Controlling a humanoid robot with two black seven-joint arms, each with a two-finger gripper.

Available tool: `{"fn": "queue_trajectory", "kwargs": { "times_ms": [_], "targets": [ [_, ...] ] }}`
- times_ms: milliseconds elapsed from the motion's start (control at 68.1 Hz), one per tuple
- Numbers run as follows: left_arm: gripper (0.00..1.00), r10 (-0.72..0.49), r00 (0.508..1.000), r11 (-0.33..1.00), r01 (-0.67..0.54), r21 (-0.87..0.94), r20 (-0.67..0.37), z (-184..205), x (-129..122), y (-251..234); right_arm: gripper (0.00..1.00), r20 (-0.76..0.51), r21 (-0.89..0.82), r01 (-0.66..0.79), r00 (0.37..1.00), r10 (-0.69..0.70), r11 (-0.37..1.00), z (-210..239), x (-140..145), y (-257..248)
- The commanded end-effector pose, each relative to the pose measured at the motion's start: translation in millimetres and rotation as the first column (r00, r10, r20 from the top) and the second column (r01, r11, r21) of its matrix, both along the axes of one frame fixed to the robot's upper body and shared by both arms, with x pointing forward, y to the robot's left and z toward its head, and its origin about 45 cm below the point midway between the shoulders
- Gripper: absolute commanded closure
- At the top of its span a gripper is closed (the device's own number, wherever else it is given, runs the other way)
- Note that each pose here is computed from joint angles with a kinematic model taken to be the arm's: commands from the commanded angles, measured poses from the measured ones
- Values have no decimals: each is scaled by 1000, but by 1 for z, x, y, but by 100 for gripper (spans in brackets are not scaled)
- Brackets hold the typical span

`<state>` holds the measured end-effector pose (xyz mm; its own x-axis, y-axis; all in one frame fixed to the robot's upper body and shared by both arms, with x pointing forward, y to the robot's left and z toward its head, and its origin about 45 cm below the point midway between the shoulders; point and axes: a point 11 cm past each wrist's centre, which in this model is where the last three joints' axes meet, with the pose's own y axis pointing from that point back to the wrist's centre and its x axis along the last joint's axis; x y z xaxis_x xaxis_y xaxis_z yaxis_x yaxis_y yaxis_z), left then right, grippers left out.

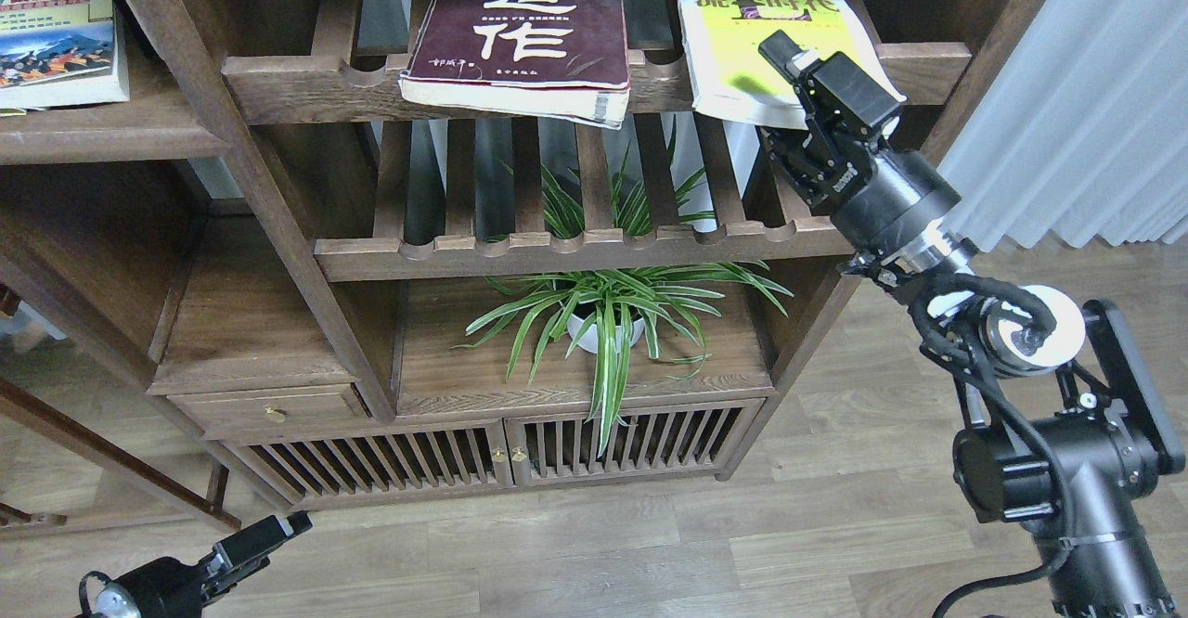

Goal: Organize books on shelf
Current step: 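Reach the right gripper up and grasp the yellow-green book, then pull the yellow-green book down toward the left gripper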

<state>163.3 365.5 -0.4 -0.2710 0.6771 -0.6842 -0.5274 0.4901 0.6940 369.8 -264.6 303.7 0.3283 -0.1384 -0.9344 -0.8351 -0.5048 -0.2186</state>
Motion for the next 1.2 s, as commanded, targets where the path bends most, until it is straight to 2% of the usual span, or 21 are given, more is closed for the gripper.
{"fn": "queue_trajectory", "kwargs": {
  "times_ms": [0,132,338,470,572,631,763,807,866,881,925,1071,1189],
  "targets": [
    [0,1,1000,1000,-1,0,-5,-1,-2,0,97,13,10,33,999,-33,999,4,1,-12],
    [0,1,1000,1000,-1,-2,-6,-1,-3,0,97,34,14,34,999,-35,999,7,0,-14],
    [0,4,1000,1000,-4,-8,-21,-5,-10,-3,97,159,89,1,987,-15,996,12,-15,-17],
    [0,9,999,1000,-10,-22,-38,-9,-19,-8,97,226,86,-7,974,-12,996,-8,-45,-22],
    [0,11,998,999,-13,-29,-54,-13,-26,-11,97,229,116,-6,973,-20,993,-31,-72,-26],
    [0,13,998,999,-15,-37,-62,-15,-30,-15,97,178,141,-4,984,-21,990,-50,-88,-26],
    [0,15,997,998,-20,-67,-70,-20,-34,-28,97,-30,206,9,1000,-3,979,-107,-134,-16],
    [0,15,997,996,-22,-89,-69,-22,-34,-39,97,-118,225,5,993,23,974,-130,-157,-6],
    [0,22,997,994,-29,-110,-68,-23,-33,-47,97,-178,243,-1,983,45,970,-144,-173,4],
    [0,35,997,988,-45,-147,-66,-24,-31,-61,97,-245,266,-23,965,90,964,-160,-192,20],
    [0,49,997,982,-60,-179,-64,-23,-28,-71,98,-287,284,-46,949,131,958,-170,-205,34],
    [0,96,994,947,-109,-302,-58,-15,-17,-109,98,-375,309,-120,896,237,944,-196,-232,68],
    [0,134,990,919,-143,-366,-49,-7,-11,-128,98,-405,301,-148,875,266,942,-210,-238,85]
  ]
}}
